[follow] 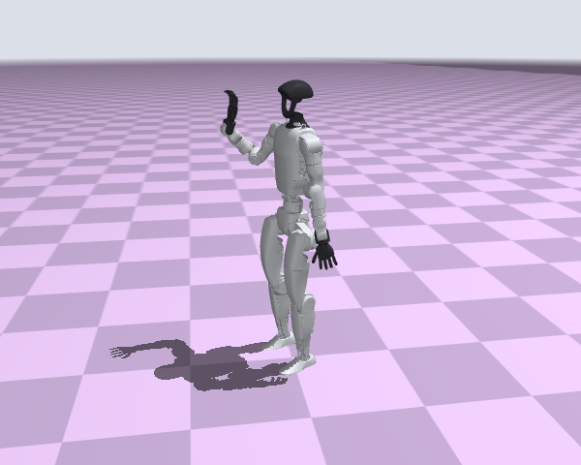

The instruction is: In place motions

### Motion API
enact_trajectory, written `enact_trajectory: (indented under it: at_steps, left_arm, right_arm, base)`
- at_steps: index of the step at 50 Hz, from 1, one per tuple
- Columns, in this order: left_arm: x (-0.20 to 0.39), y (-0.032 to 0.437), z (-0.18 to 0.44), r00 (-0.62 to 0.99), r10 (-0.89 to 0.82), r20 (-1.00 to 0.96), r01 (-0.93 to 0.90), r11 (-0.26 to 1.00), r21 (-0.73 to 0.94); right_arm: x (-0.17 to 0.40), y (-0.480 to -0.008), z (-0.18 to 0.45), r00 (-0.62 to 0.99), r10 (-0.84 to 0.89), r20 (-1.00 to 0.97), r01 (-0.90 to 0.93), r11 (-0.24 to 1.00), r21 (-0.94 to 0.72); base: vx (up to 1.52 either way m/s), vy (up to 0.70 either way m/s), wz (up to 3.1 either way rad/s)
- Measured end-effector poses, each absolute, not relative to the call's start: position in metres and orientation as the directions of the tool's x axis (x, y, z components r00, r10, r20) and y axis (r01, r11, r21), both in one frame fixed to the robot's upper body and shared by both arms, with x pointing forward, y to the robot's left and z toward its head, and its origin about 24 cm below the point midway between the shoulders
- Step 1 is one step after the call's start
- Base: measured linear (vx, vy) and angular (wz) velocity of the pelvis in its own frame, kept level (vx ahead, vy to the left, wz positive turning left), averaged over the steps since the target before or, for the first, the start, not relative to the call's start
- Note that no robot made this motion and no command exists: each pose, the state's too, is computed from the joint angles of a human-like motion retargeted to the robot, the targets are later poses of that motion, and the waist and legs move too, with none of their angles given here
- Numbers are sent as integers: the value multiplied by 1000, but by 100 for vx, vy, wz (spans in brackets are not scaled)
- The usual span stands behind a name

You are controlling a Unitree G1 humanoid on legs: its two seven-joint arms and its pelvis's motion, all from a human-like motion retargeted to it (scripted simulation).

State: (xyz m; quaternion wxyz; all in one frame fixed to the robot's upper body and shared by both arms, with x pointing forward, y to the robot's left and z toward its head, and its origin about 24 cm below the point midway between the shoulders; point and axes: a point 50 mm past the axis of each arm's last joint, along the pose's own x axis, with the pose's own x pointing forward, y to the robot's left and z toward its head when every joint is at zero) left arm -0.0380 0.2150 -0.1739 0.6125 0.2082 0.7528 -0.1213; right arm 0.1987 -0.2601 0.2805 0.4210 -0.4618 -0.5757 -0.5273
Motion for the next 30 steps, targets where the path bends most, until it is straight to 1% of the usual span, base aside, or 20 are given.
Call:
enact_trajectory:
  at_steps: [2, 4, 5, 7, 8, 10, 11, 12, 13, 14, 15, 17, 20, 22, 23, 25, 27, 30]
  left_arm:
    - [-33, 216, -174, -146, 160, -976, 473, 878, 73]
    - [-29, 217, -175, -133, 156, -979, 482, 873, 73]
    - [-27, 217, -175, -128, 154, -980, 485, 871, 73]
    - [-24, 216, -175, -123, 147, -982, 491, 869, 69]
    - [-23, 215, -175, -122, 142, -982, 494, 867, 64]
    - [-21, 214, -176, -121, 130, -984, 504, 862, 52]
    - [-21, 213, -176, -120, 124, -985, 513, 857, 46]
    - [-20, 212, -176, -119, 119, -986, 524, 851, 40]
    - [-20, 212, -176, -117, 115, -986, 537, 843, 35]
    - [-20, 212, -176, -114, 112, -987, 554, 832, 30]
    - [-20, 212, -176, -112, 108, -988, 573, 819, 25]
    - [-19, 212, -176, -102, 105, -989, 622, 783, 19]
    - [-18, 213, -176, -85, 100, -991, 721, 693, 8]
    - [-18, 213, -176, -78, 104, -992, 774, 633, 6]
    - [-18, 212, -176, -74, 107, -992, 785, 619, 8]
    - [-16, 210, -177, -58, 110, -992, 782, 623, 23]
    - [-16, 205, -178, -57, 92, -994, 757, 653, 17]
    - [-16, 204, -178, -45, 62, -997, 697, 717, 13]
  right_arm:
    - [214, -269, 250, -108, -133, 985, 990, 76, 119]
    - [231, -274, 210, 54, -345, 937, 990, 138, -6]
    - [239, -275, 187, 144, -442, 885, 982, 174, -73]
    - [253, -275, 134, 369, -586, 721, 929, 263, -261]
    - [257, -274, 104, 495, -627, 601, 868, 330, -371]
    - [256, -270, 39, 737, -624, 259, 635, 510, -580]
    - [251, -266, 4, 823, -568, 30, 450, 618, -645]
    - [239, -261, -31, 847, -488, -211, 248, 714, -654]
    - [222, -256, -65, 801, -390, -454, 40, 791, -610]
    - [198, -250, -95, 692, -315, -650, -130, 831, -541]
    - [170, -244, -120, 538, -254, -804, -270, 852, -450]
    - [123, -235, -151, 357, -252, -900, -402, 828, -391]
    - [52, -222, -172, 172, -341, -924, -561, 737, -377]
    - [3, -205, -175, -20, -390, -920, -635, 716, -290]
    - [-19, -197, -173, -112, -389, -914, -643, 730, -232]
    - [-50, -183, -171, -229, -355, -906, -596, 787, -158]
    - [-65, -171, -169, -275, -339, -900, -483, 858, -175]
    - [-61, -161, -171, -276, -315, -908, -246, 936, -250]
  base:
    - [0, 0, 0]
    - [0, 0, 0]
    - [0, 0, 0]
    - [0, 0, 0]
    - [0, 0, 0]
    - [0, 0, 0]
    - [0, 0, 0]
    - [0, 0, 0]
    - [0, 0, 0]
    - [0, 0, 0]
    - [0, 0, 0]
    - [0, 0, 0]
    - [0, 0, 0]
    - [0, 0, 0]
    - [0, 0, 0]
    - [0, 0, 0]
    - [0, 1, -14]
    - [-1, 2, -1]
